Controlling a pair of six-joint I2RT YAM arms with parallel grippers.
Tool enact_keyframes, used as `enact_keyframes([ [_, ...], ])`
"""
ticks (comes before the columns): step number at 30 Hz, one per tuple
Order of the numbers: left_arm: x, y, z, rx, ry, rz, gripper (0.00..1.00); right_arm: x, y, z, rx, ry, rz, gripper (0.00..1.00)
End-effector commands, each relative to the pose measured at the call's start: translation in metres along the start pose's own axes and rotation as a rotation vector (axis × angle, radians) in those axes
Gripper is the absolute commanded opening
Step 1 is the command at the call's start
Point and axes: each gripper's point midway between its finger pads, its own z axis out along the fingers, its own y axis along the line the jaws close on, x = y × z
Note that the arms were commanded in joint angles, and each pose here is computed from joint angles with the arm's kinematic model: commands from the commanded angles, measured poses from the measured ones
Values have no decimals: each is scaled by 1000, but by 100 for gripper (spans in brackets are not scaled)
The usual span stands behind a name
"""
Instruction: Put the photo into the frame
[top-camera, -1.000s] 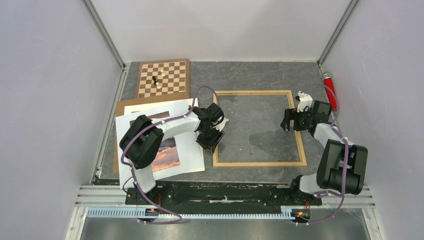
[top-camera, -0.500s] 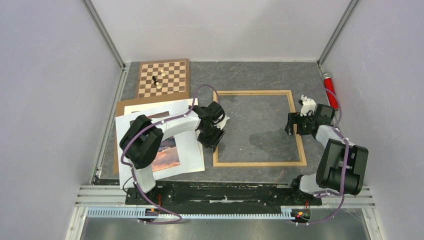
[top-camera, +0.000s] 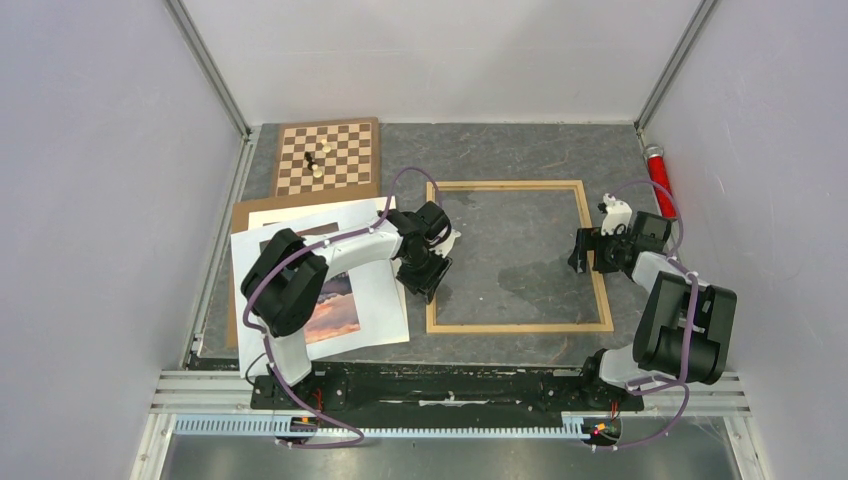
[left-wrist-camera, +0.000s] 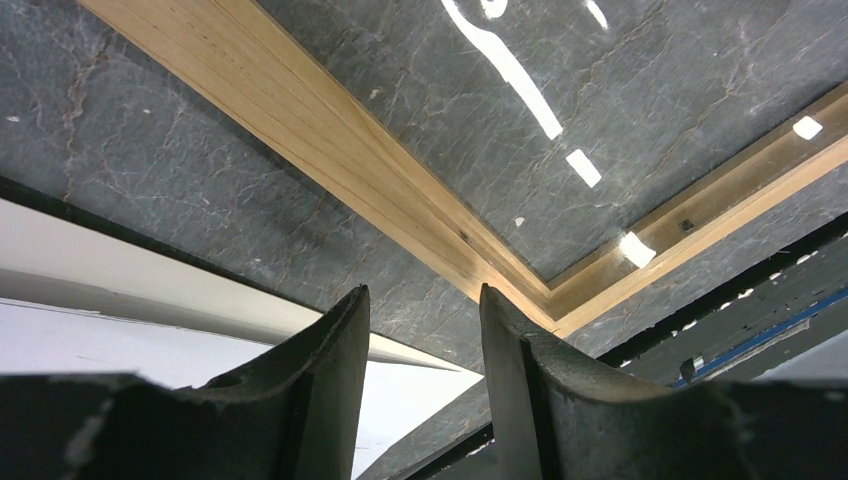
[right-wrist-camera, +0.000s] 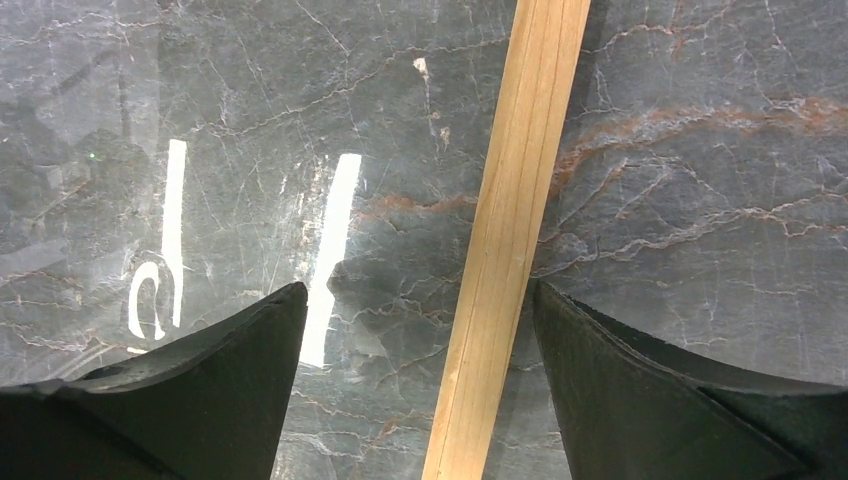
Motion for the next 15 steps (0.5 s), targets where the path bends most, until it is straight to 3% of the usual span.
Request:
enact_keyframes([
  [1,-3,-13,1,36,-10,-45,51,21,12,5,-56,50,52,86],
  [15,8,-14,12,32,9,-71,52,23,15,4,-62,48,59,86],
])
